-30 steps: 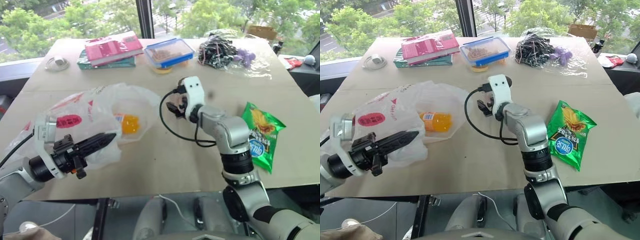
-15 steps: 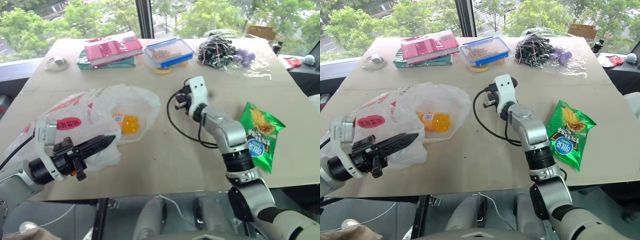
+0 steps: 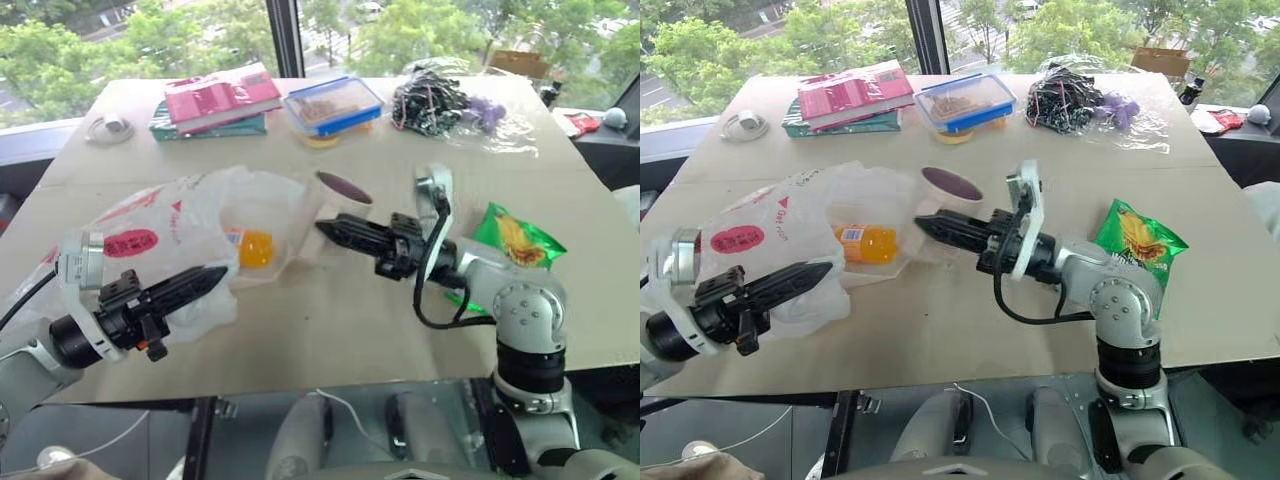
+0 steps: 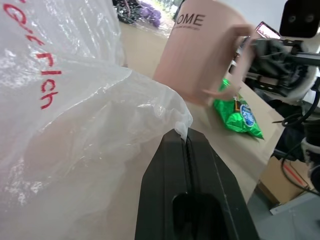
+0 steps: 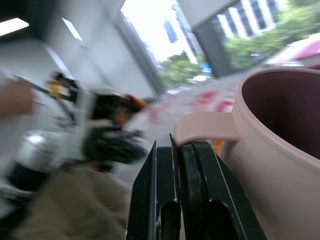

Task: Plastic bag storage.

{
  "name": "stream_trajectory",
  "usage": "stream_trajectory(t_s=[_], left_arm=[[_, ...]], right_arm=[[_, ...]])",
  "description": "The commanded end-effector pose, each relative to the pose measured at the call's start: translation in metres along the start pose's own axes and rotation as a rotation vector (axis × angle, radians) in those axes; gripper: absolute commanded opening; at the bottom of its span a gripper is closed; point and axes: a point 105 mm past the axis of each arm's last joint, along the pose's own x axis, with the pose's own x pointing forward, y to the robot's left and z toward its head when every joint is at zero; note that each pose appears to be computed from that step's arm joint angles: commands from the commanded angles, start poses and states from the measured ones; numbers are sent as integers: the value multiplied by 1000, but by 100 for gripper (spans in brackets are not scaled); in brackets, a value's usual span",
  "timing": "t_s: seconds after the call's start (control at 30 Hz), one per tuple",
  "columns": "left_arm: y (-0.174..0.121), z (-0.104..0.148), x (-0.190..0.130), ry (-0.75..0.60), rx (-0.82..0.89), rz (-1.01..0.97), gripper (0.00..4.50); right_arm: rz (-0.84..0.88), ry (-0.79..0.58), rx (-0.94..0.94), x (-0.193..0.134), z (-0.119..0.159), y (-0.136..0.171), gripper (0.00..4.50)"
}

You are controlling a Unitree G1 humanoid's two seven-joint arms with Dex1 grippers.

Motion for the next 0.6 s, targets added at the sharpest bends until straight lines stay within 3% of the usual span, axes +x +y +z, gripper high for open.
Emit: stream_trajectory(t_s=[0.03,0.3,0.6], left_arm=[[-15,16,-6,-67,16,-61,0],[-31,30,-28,-146,-15,-58,0],[-39,38,-26,-193,-39,-17,0]], right_arm=[[113,-69,104,23,3,10,6],[268,-82,296,68,-11,-3,6],[345,-52,355,108,-28,-5,6]])
